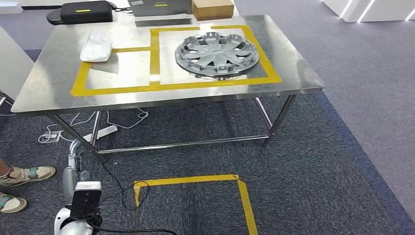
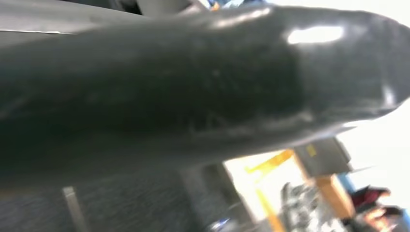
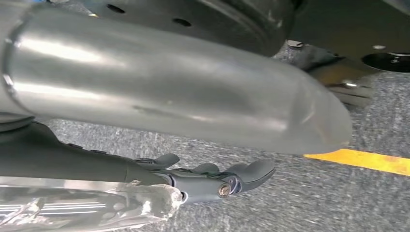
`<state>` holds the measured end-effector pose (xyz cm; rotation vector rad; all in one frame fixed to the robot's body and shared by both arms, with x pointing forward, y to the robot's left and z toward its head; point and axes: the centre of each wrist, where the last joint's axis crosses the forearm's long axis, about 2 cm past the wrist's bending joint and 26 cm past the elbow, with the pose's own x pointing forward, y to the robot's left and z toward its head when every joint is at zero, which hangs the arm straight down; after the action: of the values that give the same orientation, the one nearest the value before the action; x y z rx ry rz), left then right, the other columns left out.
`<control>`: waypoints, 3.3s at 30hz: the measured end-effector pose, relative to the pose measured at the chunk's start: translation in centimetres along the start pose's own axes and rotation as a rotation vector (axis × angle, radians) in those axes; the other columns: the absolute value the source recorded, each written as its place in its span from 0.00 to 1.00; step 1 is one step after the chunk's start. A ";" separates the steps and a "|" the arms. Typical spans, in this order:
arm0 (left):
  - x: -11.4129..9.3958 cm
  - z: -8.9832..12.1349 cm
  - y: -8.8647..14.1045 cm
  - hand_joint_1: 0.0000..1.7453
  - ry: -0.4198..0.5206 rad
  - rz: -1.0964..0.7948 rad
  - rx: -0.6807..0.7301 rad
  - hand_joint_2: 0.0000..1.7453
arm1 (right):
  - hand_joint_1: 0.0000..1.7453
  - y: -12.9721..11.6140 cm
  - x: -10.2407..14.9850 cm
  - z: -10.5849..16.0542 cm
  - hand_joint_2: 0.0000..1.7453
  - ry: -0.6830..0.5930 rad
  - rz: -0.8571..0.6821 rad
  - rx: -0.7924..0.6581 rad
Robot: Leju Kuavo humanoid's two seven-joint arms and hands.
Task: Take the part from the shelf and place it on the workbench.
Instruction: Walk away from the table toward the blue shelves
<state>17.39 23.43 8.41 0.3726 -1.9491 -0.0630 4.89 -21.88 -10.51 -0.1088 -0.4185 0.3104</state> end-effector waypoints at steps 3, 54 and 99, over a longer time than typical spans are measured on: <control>-0.3 0.7 0.4 0.00 0.017 -0.001 -0.006 0.00 | 0.00 0.0 0.1 0.0 0.00 -0.010 -0.003 -0.006; -14.1 17.4 5.2 0.00 1.047 -0.143 0.169 0.00 | 0.00 -0.4 0.3 -0.2 0.00 -0.022 -0.034 -0.038; -12.5 19.4 -0.5 0.00 1.582 -0.136 0.073 0.00 | 0.00 -0.3 0.2 -0.1 0.00 0.025 -0.069 -0.032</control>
<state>4.29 24.07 -10.61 0.3993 -0.3628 0.1761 5.20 -22.09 -10.49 -0.1293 -0.4019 0.2342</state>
